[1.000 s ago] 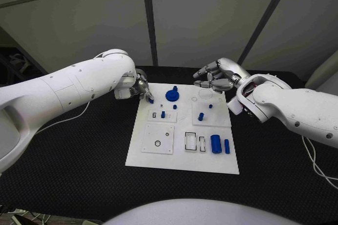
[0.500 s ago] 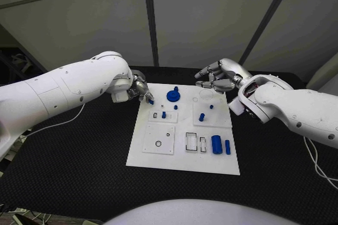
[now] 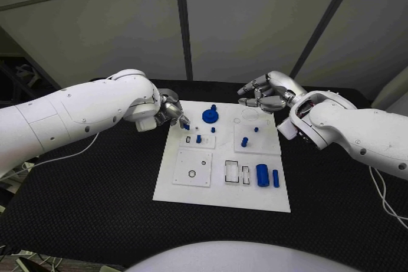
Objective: Assemble the parts on the task board
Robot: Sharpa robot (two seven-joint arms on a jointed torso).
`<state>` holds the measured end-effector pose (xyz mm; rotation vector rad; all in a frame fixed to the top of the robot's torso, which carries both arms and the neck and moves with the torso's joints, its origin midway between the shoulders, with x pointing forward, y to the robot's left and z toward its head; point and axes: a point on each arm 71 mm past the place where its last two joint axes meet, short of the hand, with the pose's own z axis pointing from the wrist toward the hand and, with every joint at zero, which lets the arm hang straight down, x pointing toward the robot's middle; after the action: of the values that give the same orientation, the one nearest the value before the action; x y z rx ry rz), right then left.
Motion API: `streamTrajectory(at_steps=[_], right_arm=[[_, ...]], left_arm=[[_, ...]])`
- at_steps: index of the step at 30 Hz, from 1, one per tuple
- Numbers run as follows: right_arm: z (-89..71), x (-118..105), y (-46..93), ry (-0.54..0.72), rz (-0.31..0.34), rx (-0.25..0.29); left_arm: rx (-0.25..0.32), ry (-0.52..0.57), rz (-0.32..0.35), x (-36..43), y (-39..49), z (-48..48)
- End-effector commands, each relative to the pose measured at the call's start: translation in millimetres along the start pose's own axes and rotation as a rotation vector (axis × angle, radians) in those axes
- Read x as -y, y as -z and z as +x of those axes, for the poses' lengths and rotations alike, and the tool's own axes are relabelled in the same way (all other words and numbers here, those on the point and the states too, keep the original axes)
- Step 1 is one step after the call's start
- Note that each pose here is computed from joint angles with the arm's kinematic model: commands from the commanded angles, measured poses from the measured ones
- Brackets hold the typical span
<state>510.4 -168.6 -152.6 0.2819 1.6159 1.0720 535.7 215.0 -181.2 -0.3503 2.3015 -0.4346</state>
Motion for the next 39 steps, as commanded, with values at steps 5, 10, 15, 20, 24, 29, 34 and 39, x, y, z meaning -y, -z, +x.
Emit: streamTrajectory(at_steps=[5, 10, 15, 20, 24, 29, 34, 39], right_arm=[[-0.3, -1, -0.3, 0.002, -0.006, -0.004], [-0.3, -1, -0.3, 0.002, -0.007, -0.004], [-0.4, -1, -0.4, 0.002, -0.007, -0.004], [-0.2, -1, -0.7, 0.005, -0.009, -0.004], [-0.2, -1, -0.7, 0.007, -0.009, -0.005], [-0.2, -1, -0.8, 0.008, -0.009, -0.005], [0.2, -1, -1.2, 0.008, -0.01, -0.006], [0.2, -1, -1.2, 0.008, -0.01, -0.007]], left_arm=[[0.059, -0.076, 0.006, 2.4, 1.4, 4.5], [0.055, -0.103, 0.001, 2.4, 1.7, 9.1], [0.048, -0.134, -0.004, 1.5, 1.8, 13.5], [0.029, -0.158, -0.007, 1.5, 1.7, 18.7], [0.016, -0.172, -0.009, 0.8, 2.0, 21.7], [0.009, -0.179, -0.011, 0.4, 2.4, 23.8], [0.003, -0.182, -0.01, 1.3, 2.0, 25.8], [-0.007, -0.188, -0.011, 1.1, 1.6, 28.7]])
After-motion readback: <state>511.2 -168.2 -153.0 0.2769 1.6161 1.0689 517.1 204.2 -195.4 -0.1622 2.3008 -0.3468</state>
